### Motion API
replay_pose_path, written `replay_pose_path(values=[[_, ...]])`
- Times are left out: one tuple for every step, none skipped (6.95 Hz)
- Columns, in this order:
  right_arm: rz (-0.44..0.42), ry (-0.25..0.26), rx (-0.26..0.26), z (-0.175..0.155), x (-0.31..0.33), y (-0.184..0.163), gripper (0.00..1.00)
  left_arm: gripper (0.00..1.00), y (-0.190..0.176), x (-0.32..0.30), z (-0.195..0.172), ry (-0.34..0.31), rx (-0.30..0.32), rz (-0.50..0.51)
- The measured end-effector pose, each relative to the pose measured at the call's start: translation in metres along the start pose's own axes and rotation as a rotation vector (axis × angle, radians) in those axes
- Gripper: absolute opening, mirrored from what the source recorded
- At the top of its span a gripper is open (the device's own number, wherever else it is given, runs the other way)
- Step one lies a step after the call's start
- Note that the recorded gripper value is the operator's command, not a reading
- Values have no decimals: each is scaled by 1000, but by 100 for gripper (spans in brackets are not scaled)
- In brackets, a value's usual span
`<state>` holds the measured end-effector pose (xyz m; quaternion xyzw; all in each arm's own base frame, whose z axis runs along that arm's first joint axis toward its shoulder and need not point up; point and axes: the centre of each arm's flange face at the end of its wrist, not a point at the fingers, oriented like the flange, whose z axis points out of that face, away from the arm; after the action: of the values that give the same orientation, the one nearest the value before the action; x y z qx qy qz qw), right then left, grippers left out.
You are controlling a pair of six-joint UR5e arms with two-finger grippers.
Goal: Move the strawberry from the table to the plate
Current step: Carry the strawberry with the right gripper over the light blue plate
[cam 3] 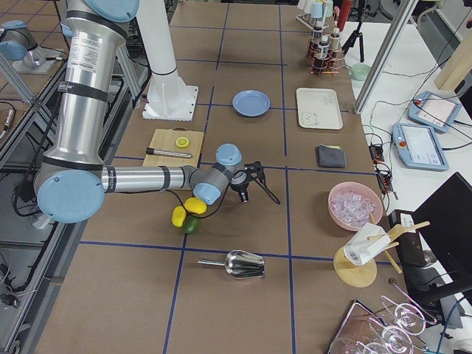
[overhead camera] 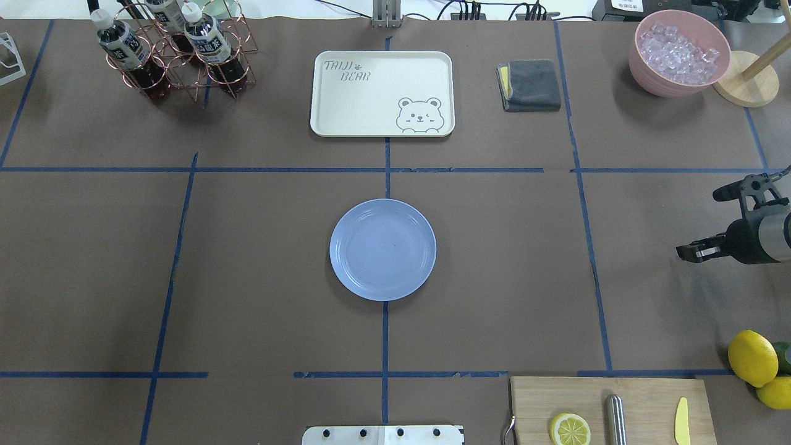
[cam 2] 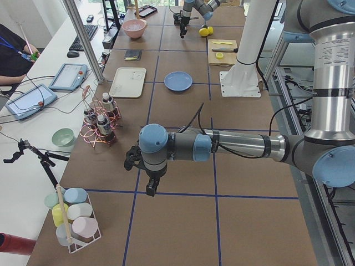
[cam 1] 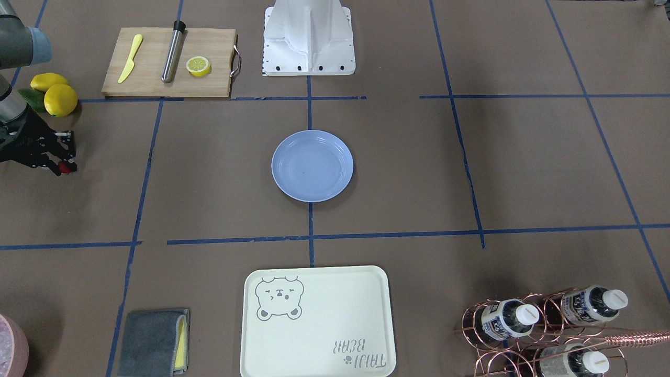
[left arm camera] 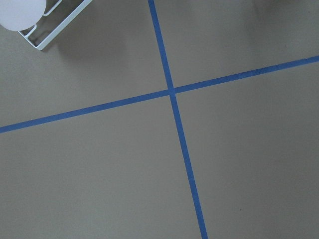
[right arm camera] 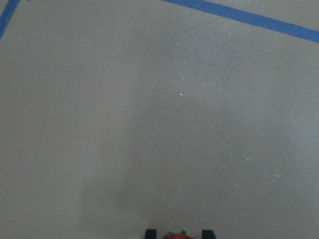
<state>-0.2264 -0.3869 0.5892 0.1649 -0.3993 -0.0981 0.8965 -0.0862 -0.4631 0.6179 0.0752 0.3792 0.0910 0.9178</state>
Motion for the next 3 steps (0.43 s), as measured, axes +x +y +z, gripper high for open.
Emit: replay_pose_path(values=[[3, -30, 15, -15, -27, -11, 0, 100, -1, 0, 0, 0, 1, 0], [43, -56, 13, -31, -71, -31, 0, 100, -2, 1, -1, -1, 2, 1], [98, -72, -1, -44, -132, -66, 0, 100, -2, 1, -1, -1, 3, 2]])
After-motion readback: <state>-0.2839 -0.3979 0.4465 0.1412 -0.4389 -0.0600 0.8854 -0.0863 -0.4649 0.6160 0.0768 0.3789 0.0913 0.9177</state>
